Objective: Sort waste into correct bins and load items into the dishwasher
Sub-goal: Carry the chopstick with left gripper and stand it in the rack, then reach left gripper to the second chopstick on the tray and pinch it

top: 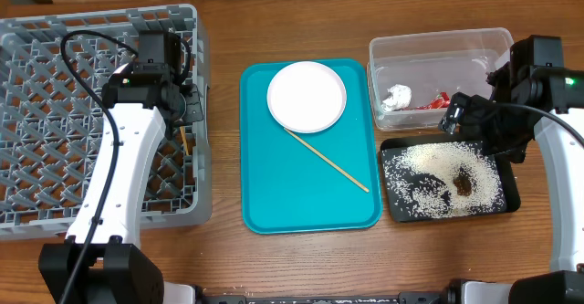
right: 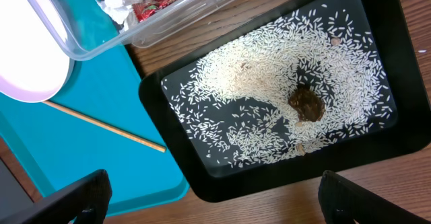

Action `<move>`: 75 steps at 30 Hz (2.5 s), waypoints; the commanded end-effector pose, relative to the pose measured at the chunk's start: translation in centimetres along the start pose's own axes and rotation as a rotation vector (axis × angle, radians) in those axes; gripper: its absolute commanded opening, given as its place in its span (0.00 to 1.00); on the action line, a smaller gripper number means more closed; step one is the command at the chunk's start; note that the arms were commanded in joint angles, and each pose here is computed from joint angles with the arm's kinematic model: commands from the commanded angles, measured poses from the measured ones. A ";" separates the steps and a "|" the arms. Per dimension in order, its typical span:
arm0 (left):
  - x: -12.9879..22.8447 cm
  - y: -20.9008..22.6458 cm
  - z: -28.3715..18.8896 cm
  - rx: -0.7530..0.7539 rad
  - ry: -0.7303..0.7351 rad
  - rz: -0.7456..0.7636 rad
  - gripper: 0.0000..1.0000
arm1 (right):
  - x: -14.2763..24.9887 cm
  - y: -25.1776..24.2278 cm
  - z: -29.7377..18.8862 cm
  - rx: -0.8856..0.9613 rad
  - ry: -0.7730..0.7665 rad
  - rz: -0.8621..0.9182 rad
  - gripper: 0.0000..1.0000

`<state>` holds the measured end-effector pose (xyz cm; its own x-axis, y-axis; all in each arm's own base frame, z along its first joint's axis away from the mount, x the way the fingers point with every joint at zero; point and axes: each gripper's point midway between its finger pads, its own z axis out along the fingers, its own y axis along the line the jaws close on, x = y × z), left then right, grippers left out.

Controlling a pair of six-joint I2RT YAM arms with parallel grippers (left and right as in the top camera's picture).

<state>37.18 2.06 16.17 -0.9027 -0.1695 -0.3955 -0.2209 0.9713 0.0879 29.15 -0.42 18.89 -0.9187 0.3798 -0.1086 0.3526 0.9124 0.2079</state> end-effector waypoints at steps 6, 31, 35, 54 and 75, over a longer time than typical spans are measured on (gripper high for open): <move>0.5 0.3 1.6 -0.025 0.051 0.047 0.15 | -0.2 0.4 -0.6 -0.013 -0.025 -0.014 1.00; 7.2 -17.0 -1.0 0.346 0.214 0.029 0.49 | -0.3 0.4 -0.7 -0.015 -0.029 -0.014 1.00; 9.6 -20.7 0.0 0.294 0.221 0.041 0.50 | -0.2 0.4 -0.7 -0.014 -0.028 -0.014 1.00; 17.5 -26.2 8.4 0.170 0.390 0.065 0.28 | -0.2 0.4 -0.7 -0.014 -0.028 -0.014 1.00; 10.3 -17.8 3.4 0.079 0.250 -0.043 0.04 | -0.2 0.4 -0.6 -0.013 -0.025 -0.014 1.00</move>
<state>30.95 -18.12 2.10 -0.9669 -0.2552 -0.0019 -0.2550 0.9658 0.0462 29.16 -0.42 18.89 -0.9185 0.3802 -0.1089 0.3529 0.9122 0.2080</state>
